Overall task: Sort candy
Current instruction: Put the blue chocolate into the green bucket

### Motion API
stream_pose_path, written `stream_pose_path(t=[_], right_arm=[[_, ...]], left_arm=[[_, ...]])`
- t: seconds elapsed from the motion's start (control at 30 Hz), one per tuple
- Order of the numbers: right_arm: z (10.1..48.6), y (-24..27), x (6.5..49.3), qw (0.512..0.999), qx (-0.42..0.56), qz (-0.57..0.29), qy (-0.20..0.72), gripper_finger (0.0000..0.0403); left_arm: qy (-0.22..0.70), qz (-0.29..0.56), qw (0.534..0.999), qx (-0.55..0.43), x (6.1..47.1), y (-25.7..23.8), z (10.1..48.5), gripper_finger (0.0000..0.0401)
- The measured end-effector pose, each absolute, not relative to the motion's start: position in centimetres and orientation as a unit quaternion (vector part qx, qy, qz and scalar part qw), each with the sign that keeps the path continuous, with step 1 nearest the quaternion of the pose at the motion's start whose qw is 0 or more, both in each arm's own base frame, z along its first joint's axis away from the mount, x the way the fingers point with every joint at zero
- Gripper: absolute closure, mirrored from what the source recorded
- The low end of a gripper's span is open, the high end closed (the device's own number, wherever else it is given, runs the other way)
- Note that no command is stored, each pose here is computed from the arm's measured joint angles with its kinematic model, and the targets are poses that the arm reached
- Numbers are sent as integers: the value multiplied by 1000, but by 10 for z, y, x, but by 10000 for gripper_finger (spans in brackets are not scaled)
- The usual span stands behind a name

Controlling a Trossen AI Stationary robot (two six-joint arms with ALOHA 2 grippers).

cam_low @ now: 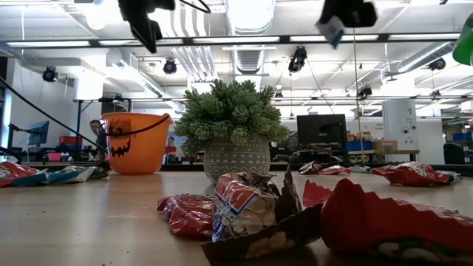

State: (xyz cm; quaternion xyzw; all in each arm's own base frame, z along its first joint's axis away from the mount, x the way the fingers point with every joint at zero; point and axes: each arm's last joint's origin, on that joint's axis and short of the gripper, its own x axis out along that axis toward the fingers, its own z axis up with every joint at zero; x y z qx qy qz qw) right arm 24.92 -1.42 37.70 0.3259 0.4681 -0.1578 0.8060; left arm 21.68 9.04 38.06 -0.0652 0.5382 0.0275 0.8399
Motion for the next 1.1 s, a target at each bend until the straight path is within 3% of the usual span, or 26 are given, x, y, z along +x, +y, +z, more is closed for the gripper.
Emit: stream_pose_path(t=[0.57,1.1], right_arm=[[368,85,235,750,380,-179,511,383],[344,156,223,689,406,-213,561,382]], left_arm=[[477,51,874,-73,168,68,412,259],[510,64,850,-114,164,67,407,259]])
